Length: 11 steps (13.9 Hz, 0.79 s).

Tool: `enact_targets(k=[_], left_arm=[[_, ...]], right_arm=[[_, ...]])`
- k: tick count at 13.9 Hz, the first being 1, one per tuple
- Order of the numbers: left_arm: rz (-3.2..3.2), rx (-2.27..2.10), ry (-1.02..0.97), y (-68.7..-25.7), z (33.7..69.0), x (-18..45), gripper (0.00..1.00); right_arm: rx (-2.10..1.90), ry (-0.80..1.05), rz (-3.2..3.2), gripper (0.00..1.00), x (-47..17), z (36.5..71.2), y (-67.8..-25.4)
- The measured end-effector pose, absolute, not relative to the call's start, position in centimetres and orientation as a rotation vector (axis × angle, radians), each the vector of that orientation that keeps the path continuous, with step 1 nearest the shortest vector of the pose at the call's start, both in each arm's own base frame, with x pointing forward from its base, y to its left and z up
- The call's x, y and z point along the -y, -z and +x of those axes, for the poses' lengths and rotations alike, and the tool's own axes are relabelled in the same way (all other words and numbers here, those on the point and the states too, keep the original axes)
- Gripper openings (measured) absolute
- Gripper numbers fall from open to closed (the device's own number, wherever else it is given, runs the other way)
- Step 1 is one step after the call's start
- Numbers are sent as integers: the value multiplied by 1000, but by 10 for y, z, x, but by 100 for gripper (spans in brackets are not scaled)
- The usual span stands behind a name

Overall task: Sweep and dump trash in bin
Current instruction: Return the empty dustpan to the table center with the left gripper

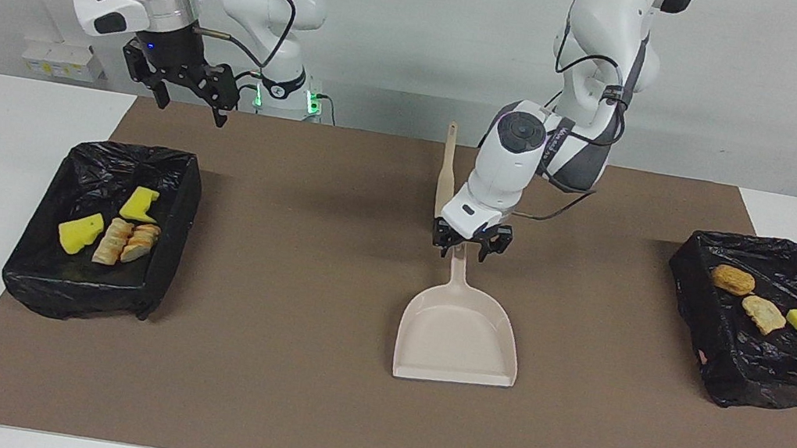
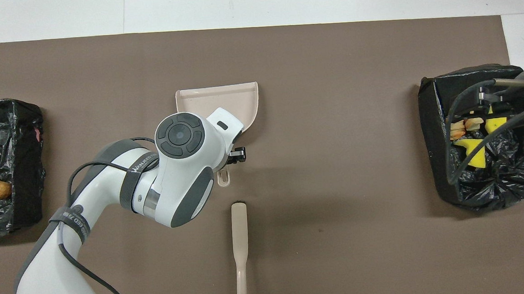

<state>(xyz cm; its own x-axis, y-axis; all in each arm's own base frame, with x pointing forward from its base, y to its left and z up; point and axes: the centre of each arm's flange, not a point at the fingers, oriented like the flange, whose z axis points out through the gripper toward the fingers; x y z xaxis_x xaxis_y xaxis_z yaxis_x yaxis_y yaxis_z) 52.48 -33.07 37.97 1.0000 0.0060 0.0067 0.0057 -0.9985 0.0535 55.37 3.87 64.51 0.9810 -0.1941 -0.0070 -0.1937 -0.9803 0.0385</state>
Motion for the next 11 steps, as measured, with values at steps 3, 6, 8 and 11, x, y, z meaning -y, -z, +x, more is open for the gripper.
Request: enact_targets(k=[3,6,8,11], left_arm=[[3098,-41,-5,-421,547,275,100],[3109,52,26,-482,558,172,100],[3108,95,35,-511,556,105,100],[3121,75,31,-543,556,49,100]], right_arm=[[302,17,3089,100,-39,554,-645],[321,17,3087,100,-32,554,-645],[349,18,3084,100,-22,555,-645],[352,18,3084,100,-21,555,-645]])
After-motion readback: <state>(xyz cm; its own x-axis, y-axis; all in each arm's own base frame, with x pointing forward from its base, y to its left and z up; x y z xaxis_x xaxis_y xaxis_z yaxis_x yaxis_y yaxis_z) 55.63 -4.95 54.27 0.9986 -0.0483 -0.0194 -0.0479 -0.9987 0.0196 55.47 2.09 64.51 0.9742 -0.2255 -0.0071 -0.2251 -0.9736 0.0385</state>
